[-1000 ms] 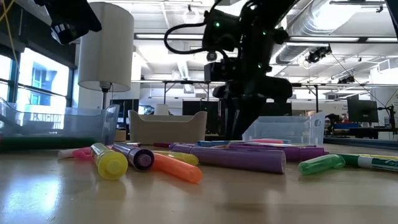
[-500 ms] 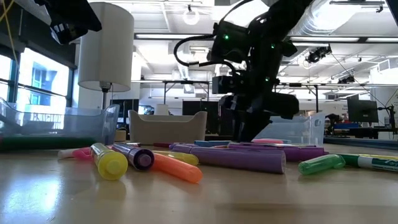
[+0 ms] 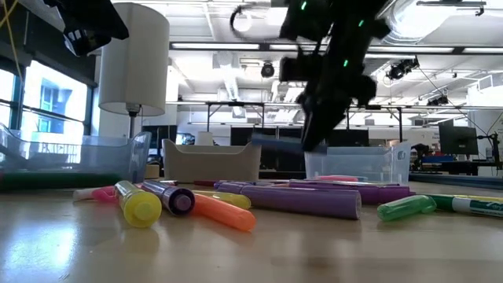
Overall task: Pick & Place Markers
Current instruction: Put the blue highlighter pen into the black bin
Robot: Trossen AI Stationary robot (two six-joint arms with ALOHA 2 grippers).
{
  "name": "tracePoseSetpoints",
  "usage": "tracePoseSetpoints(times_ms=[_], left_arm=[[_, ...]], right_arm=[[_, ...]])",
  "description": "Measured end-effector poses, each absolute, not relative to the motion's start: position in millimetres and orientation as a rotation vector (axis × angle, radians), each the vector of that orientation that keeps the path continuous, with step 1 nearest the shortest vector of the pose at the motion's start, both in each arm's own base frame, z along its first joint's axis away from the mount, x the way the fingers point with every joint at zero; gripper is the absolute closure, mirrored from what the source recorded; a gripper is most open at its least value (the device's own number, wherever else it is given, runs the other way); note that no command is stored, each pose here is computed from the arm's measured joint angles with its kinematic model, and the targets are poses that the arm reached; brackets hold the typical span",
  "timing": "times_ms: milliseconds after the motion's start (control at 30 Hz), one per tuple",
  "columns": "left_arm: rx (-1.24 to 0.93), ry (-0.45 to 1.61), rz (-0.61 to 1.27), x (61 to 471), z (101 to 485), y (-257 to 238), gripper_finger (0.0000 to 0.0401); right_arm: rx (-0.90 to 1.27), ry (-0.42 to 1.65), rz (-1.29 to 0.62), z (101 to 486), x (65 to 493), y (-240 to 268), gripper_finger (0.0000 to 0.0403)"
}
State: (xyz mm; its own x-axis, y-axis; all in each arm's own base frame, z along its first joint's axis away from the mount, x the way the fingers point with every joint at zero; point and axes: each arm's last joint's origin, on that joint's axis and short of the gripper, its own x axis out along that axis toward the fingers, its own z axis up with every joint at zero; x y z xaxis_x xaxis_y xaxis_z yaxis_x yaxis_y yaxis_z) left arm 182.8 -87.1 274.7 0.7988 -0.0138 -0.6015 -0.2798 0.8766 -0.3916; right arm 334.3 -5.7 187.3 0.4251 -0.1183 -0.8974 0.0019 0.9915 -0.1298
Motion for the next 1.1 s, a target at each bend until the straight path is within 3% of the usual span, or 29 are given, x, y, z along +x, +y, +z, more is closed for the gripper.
tracePoseSetpoints(times_ms=[267, 433, 667, 933, 1100], left_arm=[[-0.456, 0.618, 0.171, 183, 275, -86, 0.0401], [-0.412, 0.507, 0.258, 186, 280, -84, 0.0401], [-0.333, 0.362, 0.397, 189, 287, -80, 0.04], [-0.343, 0.419, 0.307, 179, 291, -77, 0.04], [-0.356, 0.416, 0.283, 161, 300, -68, 0.04]], right_arm=[[0.019, 0.897, -0.184, 261, 300, 15, 0.0351], [0.115, 0.728, -0.228, 288, 291, 25, 0.0351], [0.153, 0.503, -0.205, 304, 304, 39, 0.0351], [0.212, 0.386, -0.21, 298, 331, 43, 0.0351], [0.205, 0.382, -0.193, 292, 380, 39, 0.0351]])
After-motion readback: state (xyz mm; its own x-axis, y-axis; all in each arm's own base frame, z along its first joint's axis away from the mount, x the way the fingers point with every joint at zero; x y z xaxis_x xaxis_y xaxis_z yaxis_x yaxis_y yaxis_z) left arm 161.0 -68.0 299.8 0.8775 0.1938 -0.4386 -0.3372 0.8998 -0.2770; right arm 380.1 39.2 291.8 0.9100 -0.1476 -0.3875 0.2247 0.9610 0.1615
